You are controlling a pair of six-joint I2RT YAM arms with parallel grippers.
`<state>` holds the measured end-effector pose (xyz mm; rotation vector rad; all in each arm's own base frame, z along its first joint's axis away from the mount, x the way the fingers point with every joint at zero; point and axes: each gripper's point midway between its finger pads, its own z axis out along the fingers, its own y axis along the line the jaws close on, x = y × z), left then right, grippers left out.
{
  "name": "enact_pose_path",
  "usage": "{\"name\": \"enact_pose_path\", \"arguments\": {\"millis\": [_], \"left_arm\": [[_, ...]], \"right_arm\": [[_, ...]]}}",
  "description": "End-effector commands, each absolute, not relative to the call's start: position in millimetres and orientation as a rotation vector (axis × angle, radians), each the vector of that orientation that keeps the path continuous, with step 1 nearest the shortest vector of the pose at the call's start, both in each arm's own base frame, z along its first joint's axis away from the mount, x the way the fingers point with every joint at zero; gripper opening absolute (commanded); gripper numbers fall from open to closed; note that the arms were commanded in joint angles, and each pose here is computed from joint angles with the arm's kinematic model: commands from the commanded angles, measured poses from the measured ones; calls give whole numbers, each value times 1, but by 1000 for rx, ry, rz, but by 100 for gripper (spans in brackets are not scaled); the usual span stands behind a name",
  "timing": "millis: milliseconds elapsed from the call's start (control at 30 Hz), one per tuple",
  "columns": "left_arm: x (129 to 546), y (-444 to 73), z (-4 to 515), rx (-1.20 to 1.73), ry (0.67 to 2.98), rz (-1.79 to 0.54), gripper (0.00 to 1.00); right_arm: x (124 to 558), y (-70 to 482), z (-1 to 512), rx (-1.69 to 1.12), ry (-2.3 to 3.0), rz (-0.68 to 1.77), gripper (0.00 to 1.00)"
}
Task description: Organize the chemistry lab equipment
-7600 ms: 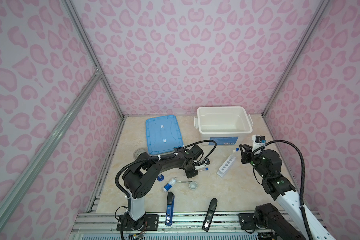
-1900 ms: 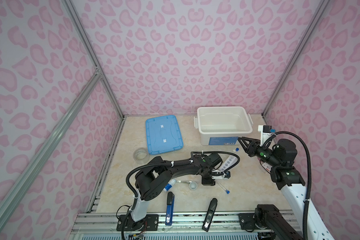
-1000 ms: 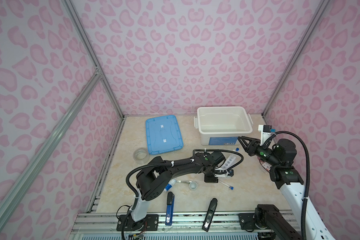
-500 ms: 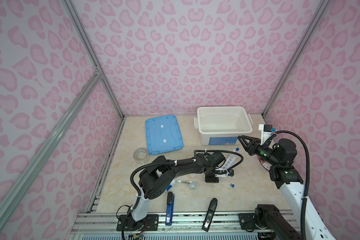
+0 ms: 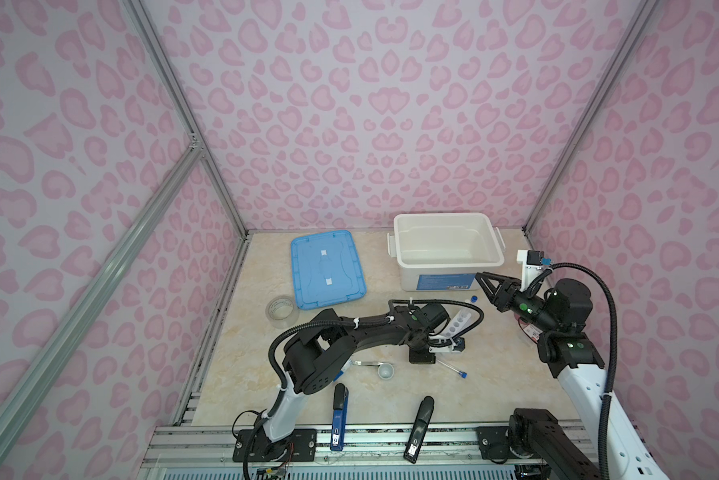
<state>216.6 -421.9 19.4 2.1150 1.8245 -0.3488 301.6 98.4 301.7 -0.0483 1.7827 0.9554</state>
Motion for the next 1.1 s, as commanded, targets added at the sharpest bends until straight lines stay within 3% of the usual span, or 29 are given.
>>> {"name": "enact_pose_path", "arguments": {"millis": [0,200,467,667,1067], "left_arm": [[212,-418,14,2136,1853,-360,44],[207,-411,14,2145,1877,-362,32],[199,-405,17,2148,1893,-390,22],[193,-409,29,2118,1899,-458,18],[193,-409,101,1974,1811,-580,14]], "right_arm": [[302,99,307,-63,1753,965,34],[303,97,307,-51,1750,965,34],[304,94,304,-24,1755,954,34],[303,90,301,1,1771,930,33],[294,72,296,72,1834,837,33]]}}
